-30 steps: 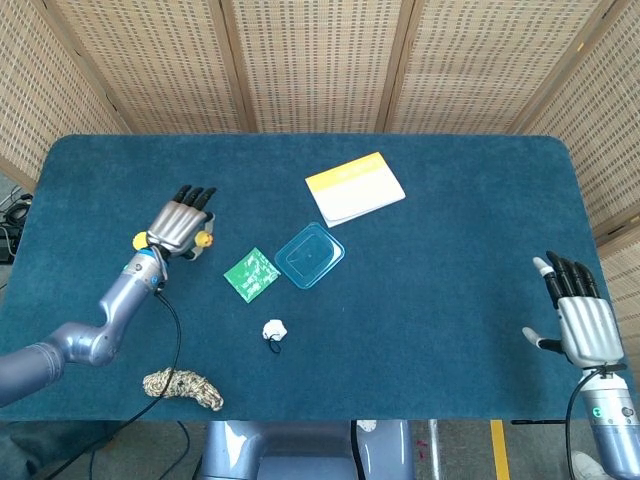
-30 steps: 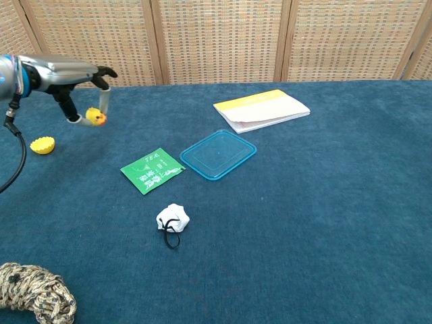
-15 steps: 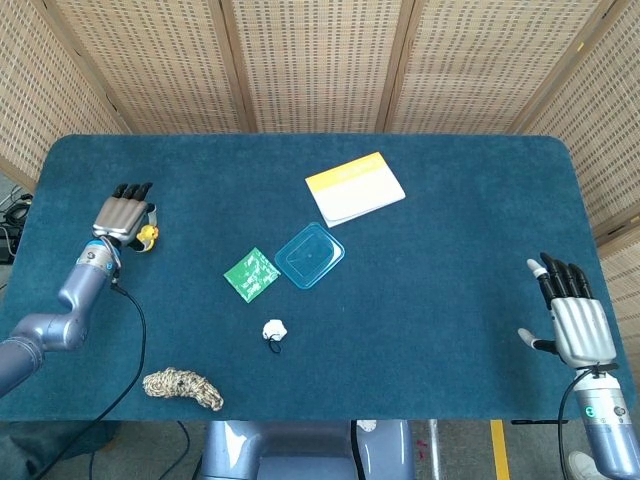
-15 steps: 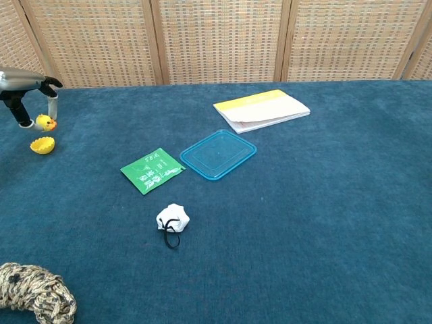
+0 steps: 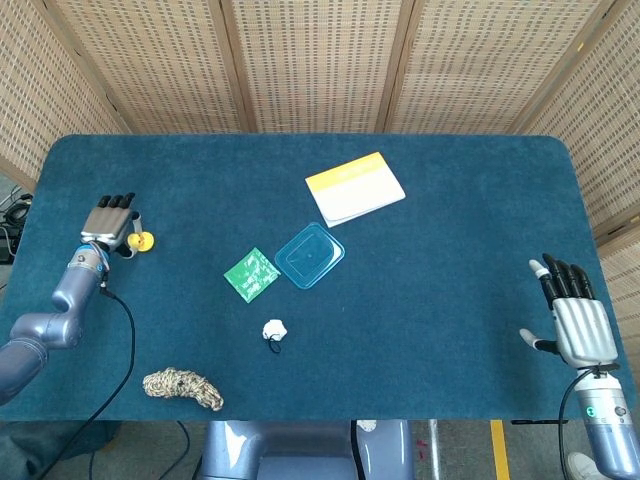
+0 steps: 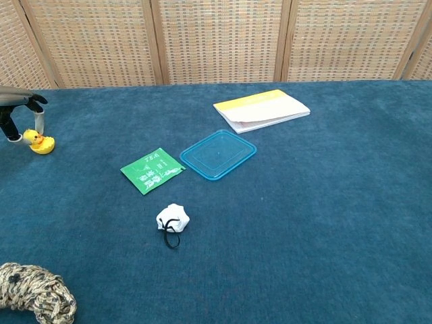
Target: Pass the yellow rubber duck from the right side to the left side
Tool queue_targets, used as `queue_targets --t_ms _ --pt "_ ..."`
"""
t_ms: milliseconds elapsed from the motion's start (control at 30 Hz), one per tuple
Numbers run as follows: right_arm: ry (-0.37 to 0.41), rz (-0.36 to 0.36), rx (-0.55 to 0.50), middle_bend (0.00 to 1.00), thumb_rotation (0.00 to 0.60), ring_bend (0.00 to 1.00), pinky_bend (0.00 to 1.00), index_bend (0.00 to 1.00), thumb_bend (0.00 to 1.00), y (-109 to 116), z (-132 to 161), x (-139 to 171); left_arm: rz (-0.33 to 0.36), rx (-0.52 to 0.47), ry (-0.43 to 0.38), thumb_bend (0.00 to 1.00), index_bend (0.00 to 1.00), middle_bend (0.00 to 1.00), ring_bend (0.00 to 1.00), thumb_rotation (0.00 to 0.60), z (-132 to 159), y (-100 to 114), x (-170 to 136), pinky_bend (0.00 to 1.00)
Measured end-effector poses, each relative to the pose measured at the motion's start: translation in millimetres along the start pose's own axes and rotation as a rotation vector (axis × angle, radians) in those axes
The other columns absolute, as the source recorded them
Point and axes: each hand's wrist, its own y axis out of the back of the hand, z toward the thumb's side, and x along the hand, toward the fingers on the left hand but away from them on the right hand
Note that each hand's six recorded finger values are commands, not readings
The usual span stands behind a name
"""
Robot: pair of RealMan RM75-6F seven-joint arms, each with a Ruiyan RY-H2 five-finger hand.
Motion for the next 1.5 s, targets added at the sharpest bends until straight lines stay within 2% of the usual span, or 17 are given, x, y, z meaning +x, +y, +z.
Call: queue_targets --t_ms 267,433,600,700,900,1033,1167,1300,1500 --pt "-0.003 0.000 0.000 0.00 0.600 0.00 0.00 0.07 0.00 0.1 -0.9 0.2 0.001 -0.008 -0.003 0.34 0.53 0.00 0.00 0.600 3.4 -3.8 3.8 0.00" --pt "-0.003 0.001 0.000 0.00 0.600 0.00 0.00 0.07 0.00 -0.1 -1.2 0.3 0.005 -0.013 -0.009 0.32 0.40 0.00 0.00 0.600 5.2 -4.2 4.7 0.00" --pt "-0.003 0.004 -0.002 0.00 0.600 0.00 0.00 0.08 0.00 -0.7 -1.0 0.5 -0.010 0.021 -0.011 0.23 0.12 0.00 0.00 0.600 2.5 -7.4 4.1 0.00" --pt "0.000 0.003 -0.005 0.00 0.600 0.00 0.00 0.08 0.00 -0.2 -0.3 0.9 0.002 0.011 -0.021 0.22 0.06 0.00 0.00 0.600 1.8 -3.3 1.8 0.00" --pt "0.006 0.000 -0.015 0.00 0.600 0.00 0.00 0.07 0.00 2.0 0.6 2.1 0.088 -0.045 -0.052 0.18 0.00 0.00 0.00 0.600 -3.6 18.1 -11.8 0.00" --pt "0.013 -0.010 -0.025 0.00 0.600 0.00 0.00 0.07 0.00 6.1 2.1 4.0 0.183 -0.141 -0.084 0.10 0.00 0.00 0.00 0.600 -11.1 35.7 -34.2 0.00" --pt "0.024 -0.014 -0.027 0.00 0.600 0.00 0.00 0.06 0.00 7.1 3.5 5.3 0.255 -0.243 -0.117 0.04 0.00 0.00 0.00 0.600 -18.2 39.2 -68.3 0.00" --pt "0.044 -0.026 -0.018 0.00 0.600 0.00 0.00 0.02 0.00 8.0 5.1 6.9 0.317 -0.327 -0.121 0.02 0.00 0.00 0.00 0.600 -27.6 27.6 -111.5 0.00" --pt "0.055 -0.047 0.000 0.00 0.600 0.00 0.00 0.01 0.00 7.0 6.2 12.3 0.418 -0.365 -0.045 0.02 0.00 0.00 0.00 0.600 -45.3 1.8 -183.6 0.00"
